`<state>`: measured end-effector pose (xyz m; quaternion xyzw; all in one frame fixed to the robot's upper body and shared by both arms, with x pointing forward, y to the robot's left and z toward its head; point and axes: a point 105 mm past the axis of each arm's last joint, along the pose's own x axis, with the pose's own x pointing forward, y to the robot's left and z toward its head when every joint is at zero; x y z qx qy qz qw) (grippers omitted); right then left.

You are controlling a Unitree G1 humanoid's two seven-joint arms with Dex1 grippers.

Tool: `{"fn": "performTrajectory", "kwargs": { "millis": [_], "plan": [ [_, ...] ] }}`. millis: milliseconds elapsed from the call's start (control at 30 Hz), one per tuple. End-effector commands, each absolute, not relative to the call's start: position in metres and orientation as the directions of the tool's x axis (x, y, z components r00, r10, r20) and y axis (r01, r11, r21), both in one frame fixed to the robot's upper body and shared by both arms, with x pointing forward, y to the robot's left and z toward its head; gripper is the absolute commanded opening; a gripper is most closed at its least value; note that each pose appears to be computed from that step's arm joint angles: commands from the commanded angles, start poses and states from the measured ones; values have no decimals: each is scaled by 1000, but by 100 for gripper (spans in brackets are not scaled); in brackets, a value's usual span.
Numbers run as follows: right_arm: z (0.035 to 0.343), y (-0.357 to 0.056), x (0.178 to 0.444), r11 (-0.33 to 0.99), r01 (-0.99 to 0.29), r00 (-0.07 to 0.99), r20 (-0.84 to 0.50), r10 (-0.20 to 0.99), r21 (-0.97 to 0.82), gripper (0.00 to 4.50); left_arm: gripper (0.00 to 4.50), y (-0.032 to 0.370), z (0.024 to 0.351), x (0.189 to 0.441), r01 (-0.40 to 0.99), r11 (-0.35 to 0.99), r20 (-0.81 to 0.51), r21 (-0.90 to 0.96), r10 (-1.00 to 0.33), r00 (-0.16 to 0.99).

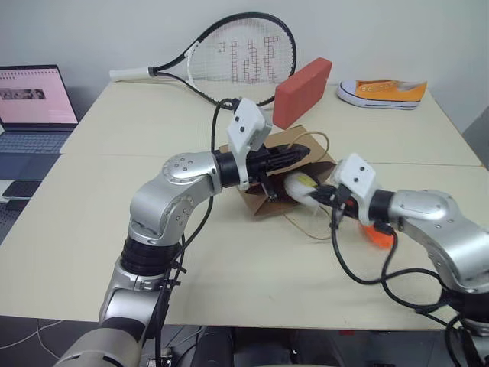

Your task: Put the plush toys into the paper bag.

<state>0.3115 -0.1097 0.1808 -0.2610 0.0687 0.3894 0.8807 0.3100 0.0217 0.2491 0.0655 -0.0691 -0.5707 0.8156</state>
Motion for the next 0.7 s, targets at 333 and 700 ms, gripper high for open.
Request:
{"fn": "performTrajectory", "kwargs": {
  "millis": [333, 700],
  "plan": [
    [180, -95, 351, 643, -576, 800, -187, 570, -505, 3, 0, 20, 259, 297, 930, 288, 59, 228, -957, 282],
    [180, -97, 354, 668, -519, 828, -120, 548, -533, 324, 0, 18, 260, 300, 929, 300, 61, 215, -954, 294]
  ]
}}
